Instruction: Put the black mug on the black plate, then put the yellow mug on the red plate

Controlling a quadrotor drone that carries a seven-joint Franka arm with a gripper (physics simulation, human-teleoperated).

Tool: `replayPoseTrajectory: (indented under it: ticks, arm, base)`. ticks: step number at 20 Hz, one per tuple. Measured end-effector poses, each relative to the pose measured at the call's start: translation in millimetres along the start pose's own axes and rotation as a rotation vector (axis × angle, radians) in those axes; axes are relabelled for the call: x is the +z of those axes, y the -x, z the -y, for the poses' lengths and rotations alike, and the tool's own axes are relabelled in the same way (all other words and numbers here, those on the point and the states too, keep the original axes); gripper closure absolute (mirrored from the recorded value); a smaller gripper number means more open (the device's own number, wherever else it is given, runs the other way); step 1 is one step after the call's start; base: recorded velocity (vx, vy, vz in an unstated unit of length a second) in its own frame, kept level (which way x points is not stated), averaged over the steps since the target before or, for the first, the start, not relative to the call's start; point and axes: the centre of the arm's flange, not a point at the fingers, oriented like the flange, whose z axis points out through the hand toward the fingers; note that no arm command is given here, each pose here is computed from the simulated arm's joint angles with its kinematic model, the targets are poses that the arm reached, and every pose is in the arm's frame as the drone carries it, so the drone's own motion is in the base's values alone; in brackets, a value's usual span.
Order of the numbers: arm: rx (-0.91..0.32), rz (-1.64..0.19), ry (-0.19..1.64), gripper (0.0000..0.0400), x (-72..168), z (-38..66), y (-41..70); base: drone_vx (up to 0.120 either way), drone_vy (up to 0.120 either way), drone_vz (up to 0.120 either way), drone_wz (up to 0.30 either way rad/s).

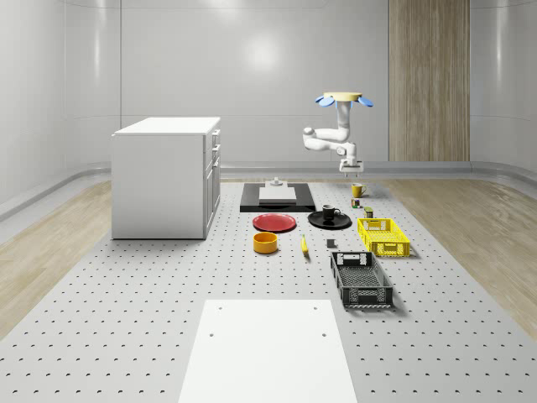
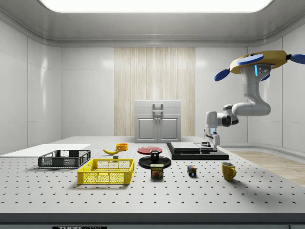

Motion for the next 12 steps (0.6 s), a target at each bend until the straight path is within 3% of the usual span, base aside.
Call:
replayPoseTrajectory:
  ticks: [4, 11, 12]
  arm:
    - [0.0, 0.0, 0.0, 0.0, 0.0, 0.0, 0.0]
    - [0.0, 0.0, 0.0, 0.0, 0.0, 0.0, 0.0]
    - [0.0, 0.0, 0.0, 0.0, 0.0, 0.0, 0.0]
  base:
    - [-0.12, 0.0, -0.1, 0.0]
    - [-0.12, 0.0, 0.0, 0.0]
    - [-0.08, 0.12, 0.0, 0.0]
